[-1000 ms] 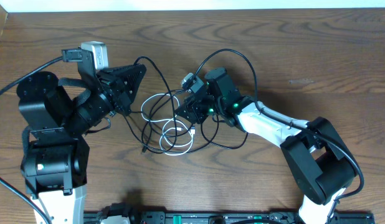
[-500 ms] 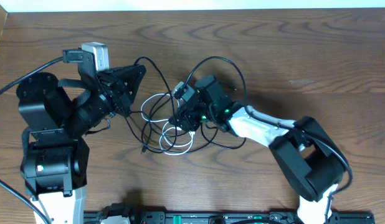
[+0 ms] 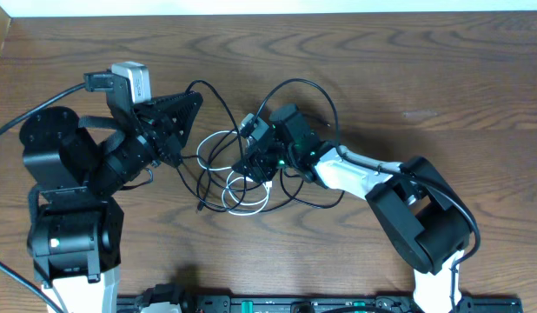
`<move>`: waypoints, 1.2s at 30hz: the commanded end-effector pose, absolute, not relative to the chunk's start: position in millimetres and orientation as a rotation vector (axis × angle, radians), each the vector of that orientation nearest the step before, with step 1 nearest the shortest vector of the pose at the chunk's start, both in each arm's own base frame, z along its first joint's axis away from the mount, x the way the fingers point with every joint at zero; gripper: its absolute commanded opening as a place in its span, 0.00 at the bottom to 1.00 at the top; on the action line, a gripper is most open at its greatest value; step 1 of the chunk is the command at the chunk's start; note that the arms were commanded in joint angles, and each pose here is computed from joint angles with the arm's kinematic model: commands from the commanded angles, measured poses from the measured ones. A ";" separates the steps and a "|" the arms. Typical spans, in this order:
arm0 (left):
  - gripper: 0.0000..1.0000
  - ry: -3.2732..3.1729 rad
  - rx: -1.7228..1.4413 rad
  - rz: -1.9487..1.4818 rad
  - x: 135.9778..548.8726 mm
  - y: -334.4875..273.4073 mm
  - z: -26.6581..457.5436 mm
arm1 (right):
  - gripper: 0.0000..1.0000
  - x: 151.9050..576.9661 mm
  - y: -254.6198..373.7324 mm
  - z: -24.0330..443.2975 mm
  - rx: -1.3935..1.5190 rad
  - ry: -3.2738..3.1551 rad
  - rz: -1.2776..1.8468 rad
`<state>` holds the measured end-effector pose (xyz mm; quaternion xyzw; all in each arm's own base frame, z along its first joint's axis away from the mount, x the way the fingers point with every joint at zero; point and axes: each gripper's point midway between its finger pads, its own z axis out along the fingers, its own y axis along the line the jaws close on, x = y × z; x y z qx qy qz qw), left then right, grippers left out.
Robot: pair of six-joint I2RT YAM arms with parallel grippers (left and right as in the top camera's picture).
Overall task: Untangle cables
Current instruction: 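Reach right gripper into the white cable loops and grasp them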
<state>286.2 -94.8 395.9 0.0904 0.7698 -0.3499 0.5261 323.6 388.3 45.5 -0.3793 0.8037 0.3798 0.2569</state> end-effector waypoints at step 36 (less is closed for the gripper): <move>0.08 1.759 0.275 -0.798 265.6 -97.6 420.5 | 0.06 301.5 418.4 19.3 -1.184 2.111 1.096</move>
